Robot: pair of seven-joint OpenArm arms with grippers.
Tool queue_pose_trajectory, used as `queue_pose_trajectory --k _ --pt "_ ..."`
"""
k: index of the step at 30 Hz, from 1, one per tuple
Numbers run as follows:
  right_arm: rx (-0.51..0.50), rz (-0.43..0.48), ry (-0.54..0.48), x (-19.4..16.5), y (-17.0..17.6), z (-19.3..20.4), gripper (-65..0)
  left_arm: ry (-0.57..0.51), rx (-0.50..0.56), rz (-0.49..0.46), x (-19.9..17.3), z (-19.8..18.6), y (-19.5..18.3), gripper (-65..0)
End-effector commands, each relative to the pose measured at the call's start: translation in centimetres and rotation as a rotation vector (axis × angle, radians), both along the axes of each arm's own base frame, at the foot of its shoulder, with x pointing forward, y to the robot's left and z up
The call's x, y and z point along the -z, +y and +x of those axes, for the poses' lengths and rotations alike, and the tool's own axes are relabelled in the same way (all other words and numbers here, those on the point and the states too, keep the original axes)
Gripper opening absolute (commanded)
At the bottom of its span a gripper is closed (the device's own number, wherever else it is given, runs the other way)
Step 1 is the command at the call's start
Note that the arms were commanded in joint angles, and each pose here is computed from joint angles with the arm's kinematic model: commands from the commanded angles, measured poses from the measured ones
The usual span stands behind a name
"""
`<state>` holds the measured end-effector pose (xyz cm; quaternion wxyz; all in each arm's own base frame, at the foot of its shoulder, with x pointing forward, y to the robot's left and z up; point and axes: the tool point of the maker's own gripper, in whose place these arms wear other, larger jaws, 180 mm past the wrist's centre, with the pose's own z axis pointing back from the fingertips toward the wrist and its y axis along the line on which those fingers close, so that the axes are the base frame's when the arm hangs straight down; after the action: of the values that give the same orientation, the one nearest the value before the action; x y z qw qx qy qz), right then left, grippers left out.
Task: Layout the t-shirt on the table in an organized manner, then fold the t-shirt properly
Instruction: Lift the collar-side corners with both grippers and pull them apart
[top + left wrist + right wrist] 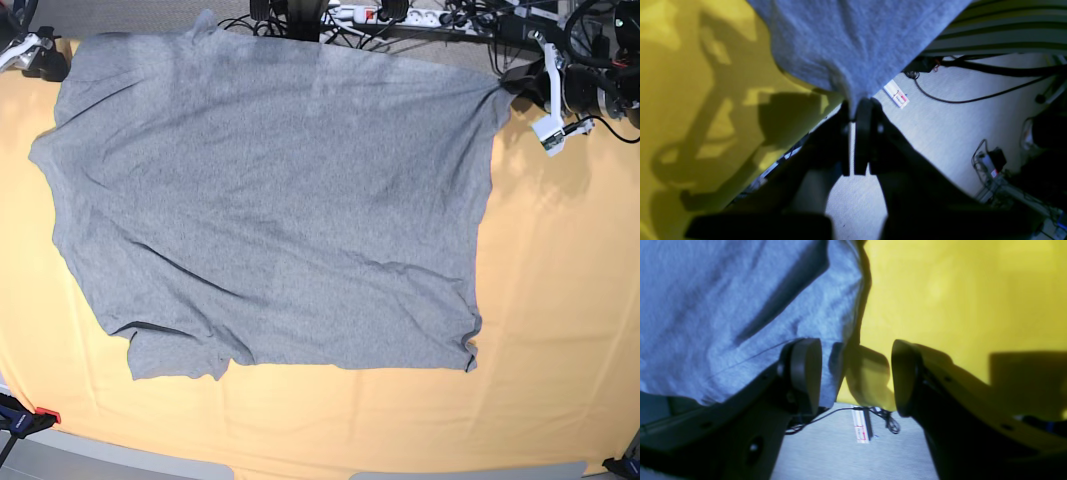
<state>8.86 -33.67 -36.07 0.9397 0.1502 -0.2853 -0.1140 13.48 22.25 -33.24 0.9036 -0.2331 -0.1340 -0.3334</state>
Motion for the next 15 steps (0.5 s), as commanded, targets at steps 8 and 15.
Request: queue_pose_trajectory --k 8,15 --pt "0.092 0.108 -0.025 1.3 -0.7 -0.4 -29.8 -0.024 0.01 -0.084 -1.5 0.4 -1.2 -65.0" --pt "0.06 0.231 0.016 1.6 1.1 -1.4 -29.8 -0.024 0.011 -0.084 -1.5 0.5 -1.2 -65.0"
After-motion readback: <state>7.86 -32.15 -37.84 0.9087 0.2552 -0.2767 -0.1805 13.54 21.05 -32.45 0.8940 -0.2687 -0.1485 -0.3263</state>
